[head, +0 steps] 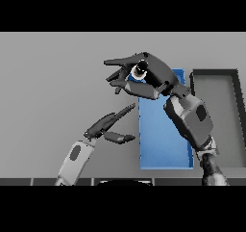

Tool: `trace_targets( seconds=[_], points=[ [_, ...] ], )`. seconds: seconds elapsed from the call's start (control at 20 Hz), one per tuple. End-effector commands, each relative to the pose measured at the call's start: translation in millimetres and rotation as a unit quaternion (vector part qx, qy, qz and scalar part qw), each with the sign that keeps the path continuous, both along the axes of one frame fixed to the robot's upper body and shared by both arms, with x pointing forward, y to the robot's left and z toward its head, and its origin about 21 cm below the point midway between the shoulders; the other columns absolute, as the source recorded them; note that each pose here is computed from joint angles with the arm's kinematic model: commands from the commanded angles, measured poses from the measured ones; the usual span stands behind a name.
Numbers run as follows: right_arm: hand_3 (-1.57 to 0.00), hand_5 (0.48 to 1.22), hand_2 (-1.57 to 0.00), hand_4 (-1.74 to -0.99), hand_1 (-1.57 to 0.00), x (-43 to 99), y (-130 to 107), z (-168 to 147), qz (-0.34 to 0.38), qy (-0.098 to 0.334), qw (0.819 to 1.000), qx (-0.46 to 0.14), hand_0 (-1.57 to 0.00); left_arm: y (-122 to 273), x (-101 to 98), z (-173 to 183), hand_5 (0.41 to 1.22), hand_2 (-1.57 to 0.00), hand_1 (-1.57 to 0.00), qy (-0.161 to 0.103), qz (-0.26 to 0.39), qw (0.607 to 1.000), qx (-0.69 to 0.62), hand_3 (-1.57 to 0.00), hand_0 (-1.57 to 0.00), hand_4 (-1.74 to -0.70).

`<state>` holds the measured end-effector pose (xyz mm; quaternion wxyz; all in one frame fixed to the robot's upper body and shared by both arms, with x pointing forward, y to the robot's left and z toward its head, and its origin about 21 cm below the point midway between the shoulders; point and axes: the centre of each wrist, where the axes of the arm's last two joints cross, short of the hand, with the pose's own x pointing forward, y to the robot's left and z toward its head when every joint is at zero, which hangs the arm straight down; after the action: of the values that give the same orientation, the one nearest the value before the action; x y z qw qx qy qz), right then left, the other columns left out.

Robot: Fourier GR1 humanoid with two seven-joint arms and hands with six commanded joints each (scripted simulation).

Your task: Pick up the blue pipe and place it into the blue bin.

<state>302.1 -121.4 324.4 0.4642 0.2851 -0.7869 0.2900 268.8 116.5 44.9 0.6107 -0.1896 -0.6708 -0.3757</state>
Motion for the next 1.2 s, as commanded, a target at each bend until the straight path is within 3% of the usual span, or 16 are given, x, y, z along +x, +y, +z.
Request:
trace_targets(
  seconds=[0.0, 0.25, 0.5, 0.6, 0.95, 1.15],
  points=[
    [-1.57, 1.221, -1.57, -1.741, -1.57, 5.2, -10.6, 9.1, -0.031, -0.002, 1.0, 0.002, -1.57, -3.9, 1.2, 2.9, 0.43, 0.0, 0.0, -0.003, -0.001, 1.0, 0.003, 0.0, 0.0, -0.9],
    [-1.57, 1.221, -1.57, -1.741, -1.57, 39.2, -53.6, 10.2, -0.144, 0.033, 0.989, -0.011, -1.57, -3.8, 0.6, 2.7, 0.412, 0.0, 0.0, -0.004, -0.005, 1.0, 0.004, 0.0, 0.0, -0.89],
    [-1.57, 1.221, -1.57, -1.741, -1.57, 50.8, -106.7, -33.4, -0.226, 0.103, 0.968, -0.027, -1.57, 2.9, -0.4, 1.2, 0.418, 0.0, 0.0, -0.011, 0.0, 1.0, 0.013, 0.0, 0.0, -0.87],
    [-1.57, 1.221, -1.57, -1.741, -1.57, 48.5, -118.2, -53.4, -0.241, 0.129, 0.961, -0.033, -1.57, 5.8, -1.5, 0.6, 0.419, 0.0, 0.0, -0.012, -0.006, 1.0, 0.01, 0.0, 0.0, -0.87],
    [-1.57, 1.221, -1.57, -1.741, -1.57, 17.2, -140.9, -122.6, -0.312, 0.239, 0.918, -0.061, -1.57, 5.4, -4.5, 0.9, 0.427, 0.0, 0.0, -0.004, 0.003, 1.0, 0.004, 0.0, 0.0, -0.88],
    [-1.51, 1.221, -1.57, -1.741, -1.57, 0.4, -144.7, -154.6, -0.372, 0.292, 0.876, -0.093, -1.57, 3.0, -7.1, -1.3, 0.423, 0.0, 0.0, -0.002, -0.003, 1.0, 0.003, 0.0, 0.0, -0.89]
  ],
)
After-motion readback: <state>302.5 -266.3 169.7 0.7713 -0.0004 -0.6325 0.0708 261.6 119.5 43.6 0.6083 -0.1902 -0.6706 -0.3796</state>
